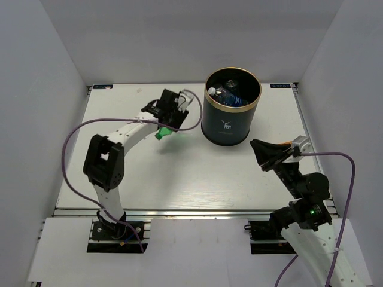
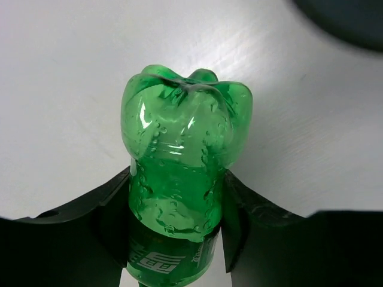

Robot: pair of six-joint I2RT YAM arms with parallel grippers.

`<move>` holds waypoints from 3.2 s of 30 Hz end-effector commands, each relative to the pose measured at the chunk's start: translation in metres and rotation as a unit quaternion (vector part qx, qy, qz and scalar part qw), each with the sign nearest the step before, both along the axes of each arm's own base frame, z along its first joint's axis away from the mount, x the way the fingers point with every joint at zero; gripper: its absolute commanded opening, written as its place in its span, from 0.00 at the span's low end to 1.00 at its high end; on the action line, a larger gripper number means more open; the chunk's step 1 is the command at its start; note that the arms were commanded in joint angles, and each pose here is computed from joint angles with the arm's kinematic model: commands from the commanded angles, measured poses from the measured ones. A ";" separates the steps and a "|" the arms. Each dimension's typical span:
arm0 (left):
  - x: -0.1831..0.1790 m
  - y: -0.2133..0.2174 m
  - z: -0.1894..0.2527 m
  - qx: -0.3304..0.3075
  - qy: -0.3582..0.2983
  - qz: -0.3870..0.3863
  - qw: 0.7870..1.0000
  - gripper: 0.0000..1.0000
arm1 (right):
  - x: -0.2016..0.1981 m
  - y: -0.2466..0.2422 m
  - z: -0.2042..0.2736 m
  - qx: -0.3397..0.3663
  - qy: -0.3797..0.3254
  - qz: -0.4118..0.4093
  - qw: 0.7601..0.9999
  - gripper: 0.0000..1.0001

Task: Put the plastic bottles in the bin

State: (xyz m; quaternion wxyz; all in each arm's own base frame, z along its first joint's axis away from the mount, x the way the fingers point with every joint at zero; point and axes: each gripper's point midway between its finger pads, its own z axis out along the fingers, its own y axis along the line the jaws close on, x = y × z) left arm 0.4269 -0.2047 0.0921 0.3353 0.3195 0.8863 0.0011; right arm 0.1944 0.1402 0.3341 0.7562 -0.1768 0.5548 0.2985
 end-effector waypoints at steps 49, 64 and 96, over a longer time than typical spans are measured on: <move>0.048 -0.239 0.327 -0.579 -0.183 -0.145 0.781 1.00 | 0.013 -0.033 -0.095 0.112 0.207 -0.100 0.967 0.35; -0.069 -0.051 0.332 -0.422 -0.303 0.018 0.854 1.00 | 0.042 -0.119 -0.138 0.196 0.355 -0.403 0.821 0.67; -0.213 0.083 0.198 -0.352 -0.269 0.075 0.894 1.00 | 0.102 -0.171 -0.210 0.121 0.466 -0.658 0.578 0.90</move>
